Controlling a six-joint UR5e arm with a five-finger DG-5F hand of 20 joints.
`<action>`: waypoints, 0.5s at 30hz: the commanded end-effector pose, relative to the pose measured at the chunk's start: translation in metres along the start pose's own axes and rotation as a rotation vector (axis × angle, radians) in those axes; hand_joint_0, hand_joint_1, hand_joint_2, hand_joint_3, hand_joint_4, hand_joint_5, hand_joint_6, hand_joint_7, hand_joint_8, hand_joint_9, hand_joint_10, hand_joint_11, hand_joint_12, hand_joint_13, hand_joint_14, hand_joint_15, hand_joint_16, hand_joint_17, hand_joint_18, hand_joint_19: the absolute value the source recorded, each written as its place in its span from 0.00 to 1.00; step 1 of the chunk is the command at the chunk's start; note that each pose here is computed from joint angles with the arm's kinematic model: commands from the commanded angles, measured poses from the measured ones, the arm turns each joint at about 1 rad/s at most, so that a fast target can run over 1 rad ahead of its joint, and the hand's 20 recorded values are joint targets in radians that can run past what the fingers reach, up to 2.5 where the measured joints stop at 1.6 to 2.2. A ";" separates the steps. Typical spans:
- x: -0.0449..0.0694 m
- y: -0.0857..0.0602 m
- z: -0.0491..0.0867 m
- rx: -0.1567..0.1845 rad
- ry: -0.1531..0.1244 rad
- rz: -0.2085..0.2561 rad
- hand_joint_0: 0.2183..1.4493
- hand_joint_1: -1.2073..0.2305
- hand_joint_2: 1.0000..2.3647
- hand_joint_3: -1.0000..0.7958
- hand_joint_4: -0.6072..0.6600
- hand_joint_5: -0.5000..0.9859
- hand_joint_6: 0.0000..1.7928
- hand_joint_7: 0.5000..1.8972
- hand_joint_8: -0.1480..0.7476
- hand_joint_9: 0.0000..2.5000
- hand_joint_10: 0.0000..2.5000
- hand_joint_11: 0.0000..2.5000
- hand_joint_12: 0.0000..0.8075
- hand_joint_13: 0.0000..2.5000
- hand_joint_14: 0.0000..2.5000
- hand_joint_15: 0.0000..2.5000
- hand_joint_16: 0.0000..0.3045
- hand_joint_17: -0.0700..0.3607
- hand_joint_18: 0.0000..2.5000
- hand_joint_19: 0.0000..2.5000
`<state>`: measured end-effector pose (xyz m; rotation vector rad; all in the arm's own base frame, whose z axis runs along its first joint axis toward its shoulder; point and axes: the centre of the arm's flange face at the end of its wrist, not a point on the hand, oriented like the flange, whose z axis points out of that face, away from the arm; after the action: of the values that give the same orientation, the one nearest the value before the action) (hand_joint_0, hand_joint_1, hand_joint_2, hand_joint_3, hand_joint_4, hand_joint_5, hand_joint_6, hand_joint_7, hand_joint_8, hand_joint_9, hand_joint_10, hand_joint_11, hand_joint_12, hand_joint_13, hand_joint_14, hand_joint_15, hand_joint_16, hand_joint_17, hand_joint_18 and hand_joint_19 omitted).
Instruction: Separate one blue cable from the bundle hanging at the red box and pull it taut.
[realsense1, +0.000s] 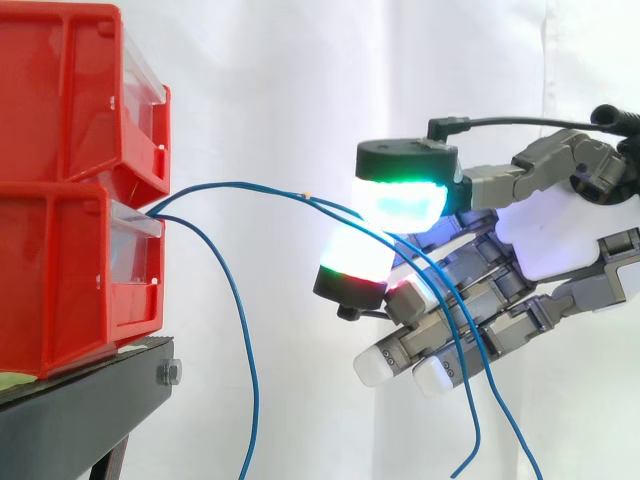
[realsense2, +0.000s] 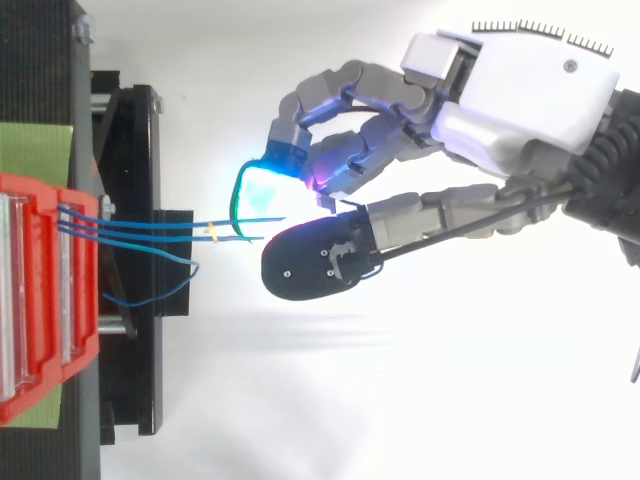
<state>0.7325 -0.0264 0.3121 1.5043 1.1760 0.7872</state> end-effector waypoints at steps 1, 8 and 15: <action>0.000 0.000 0.000 0.002 0.000 0.001 0.44 0.31 0.00 0.30 0.55 0.17 0.48 0.31 0.47 0.35 0.01 0.51 0.33 0.23 0.01 0.14 0.13 0.36 0.23 0.19; 0.000 0.001 0.000 0.001 0.000 0.002 0.48 0.26 0.00 0.28 0.51 0.17 0.50 0.33 0.46 0.34 0.01 0.52 0.33 0.22 0.01 0.14 0.13 0.36 0.23 0.20; 0.000 0.000 0.000 0.002 0.002 0.001 0.42 0.20 0.00 0.28 0.48 0.17 0.50 0.36 0.45 0.32 0.01 0.51 0.34 0.22 0.01 0.14 0.13 0.37 0.24 0.18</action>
<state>0.7324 -0.0264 0.3126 1.5061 1.1762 0.7878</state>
